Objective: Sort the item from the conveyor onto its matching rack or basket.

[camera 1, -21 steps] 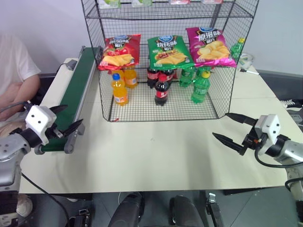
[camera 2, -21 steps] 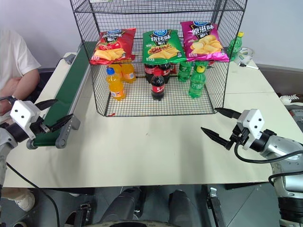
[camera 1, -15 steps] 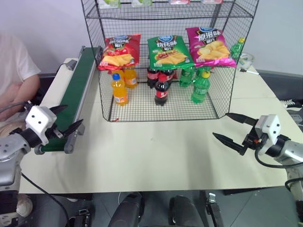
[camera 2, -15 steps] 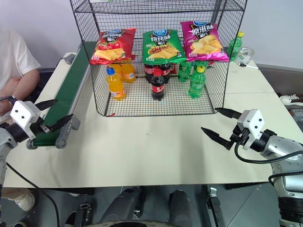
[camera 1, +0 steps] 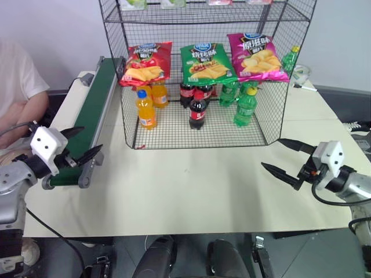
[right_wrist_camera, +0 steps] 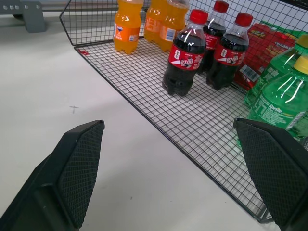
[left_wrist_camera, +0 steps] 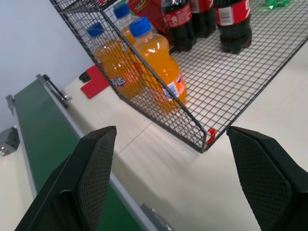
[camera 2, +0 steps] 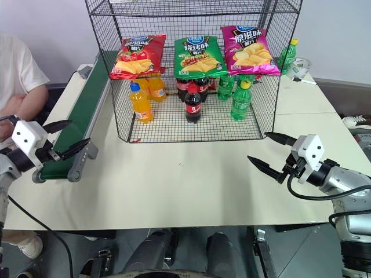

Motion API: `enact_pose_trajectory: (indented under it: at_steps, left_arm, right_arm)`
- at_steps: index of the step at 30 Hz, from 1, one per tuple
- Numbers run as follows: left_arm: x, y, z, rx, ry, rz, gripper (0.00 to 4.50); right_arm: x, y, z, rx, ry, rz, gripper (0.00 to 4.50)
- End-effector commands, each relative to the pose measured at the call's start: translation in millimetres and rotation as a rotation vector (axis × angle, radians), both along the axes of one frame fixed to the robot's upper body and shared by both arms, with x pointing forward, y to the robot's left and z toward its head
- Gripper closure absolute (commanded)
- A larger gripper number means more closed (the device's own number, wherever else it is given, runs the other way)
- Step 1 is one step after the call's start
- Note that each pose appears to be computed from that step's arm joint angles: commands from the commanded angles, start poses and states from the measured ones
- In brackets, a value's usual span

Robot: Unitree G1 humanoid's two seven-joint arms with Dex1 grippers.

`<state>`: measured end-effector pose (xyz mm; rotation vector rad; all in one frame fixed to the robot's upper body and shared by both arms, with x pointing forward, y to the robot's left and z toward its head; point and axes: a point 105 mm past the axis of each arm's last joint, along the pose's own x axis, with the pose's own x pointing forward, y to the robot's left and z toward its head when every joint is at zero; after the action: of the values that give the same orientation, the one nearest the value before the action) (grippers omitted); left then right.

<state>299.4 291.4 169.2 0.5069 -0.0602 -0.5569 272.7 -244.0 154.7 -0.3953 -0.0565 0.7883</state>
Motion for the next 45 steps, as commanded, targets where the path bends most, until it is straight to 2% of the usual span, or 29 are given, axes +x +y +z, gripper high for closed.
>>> enact_pose_trajectory:
  at_steps: [1,25,30,35,42,45]
  left_arm:
    - [-2,4,11,0.000,-0.032,0.002,0.69]
    - [-4,4,5,0.000,-0.029,-0.007,0.69]
    - [0,4,8,-0.026,-0.053,0.013,0.69]
    - [0,-3,-3,-0.037,-0.035,-0.003,0.69]
    - [8,-7,-5,-0.043,-0.036,-0.010,0.69]
    - [11,-7,-7,-0.089,-0.039,0.012,0.69]
  right_arm:
    - [0,-1,9,-0.003,-0.044,0.005,0.00]
    - [7,0,10,-0.004,-0.065,0.007,0.00]
    - [9,2,11,-0.010,-0.065,0.022,0.00]
    - [10,2,11,-0.016,-0.073,0.023,0.00]
    - [7,2,7,-0.022,-0.078,0.014,0.00]
    - [4,1,2,-0.034,-0.075,0.008,0.00]
